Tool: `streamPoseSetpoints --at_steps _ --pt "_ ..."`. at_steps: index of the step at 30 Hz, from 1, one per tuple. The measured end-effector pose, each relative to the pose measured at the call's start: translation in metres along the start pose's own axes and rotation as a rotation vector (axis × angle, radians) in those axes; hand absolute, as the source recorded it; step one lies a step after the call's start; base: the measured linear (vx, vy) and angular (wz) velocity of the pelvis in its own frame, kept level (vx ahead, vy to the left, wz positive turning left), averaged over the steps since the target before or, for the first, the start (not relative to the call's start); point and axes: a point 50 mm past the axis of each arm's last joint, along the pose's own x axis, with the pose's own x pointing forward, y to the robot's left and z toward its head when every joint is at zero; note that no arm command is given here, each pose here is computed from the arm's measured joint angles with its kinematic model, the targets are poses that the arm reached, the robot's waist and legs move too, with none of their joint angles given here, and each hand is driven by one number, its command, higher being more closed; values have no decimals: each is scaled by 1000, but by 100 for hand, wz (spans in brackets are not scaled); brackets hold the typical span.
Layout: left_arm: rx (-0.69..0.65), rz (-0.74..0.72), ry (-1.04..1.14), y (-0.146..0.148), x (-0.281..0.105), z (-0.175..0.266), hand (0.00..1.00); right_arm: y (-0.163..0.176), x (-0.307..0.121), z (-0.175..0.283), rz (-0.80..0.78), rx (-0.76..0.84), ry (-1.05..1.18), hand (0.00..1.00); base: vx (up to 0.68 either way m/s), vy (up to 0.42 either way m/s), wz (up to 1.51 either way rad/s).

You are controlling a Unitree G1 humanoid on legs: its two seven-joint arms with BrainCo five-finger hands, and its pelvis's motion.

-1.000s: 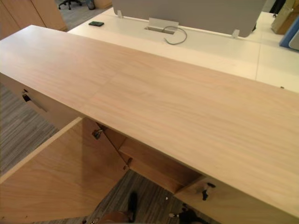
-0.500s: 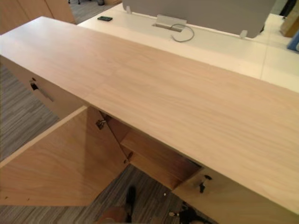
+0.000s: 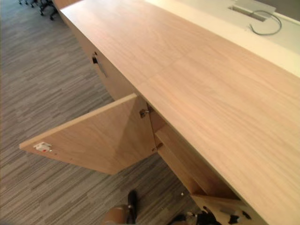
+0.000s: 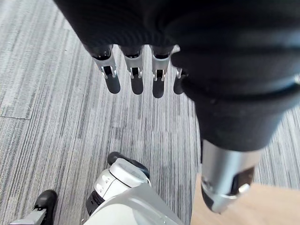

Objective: Walk over to the cabinet, pick up the folder, carry it to the office cabinet, place the folder inside the office cabinet, then close the office cabinet door

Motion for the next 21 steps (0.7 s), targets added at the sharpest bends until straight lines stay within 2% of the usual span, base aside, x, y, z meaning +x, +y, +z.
streamPoseSetpoints --at_steps 5,11,15,21 --pt "5 -11 -3 -3 0 0 0 2 1 5 7 2 -9 0 151 144 53" --pt "138 -73 -47 -19 3 17 0 3 2 13 1 12 -32 0 85 195 35" --pt "173 -85 -66 -21 4 22 0 12 2 15 21 50 -40 0 -9 55 -15" --pt "175 -98 -51 -26 3 16 0 8 2 18 5 75 -58 0 -123 -22 -21"
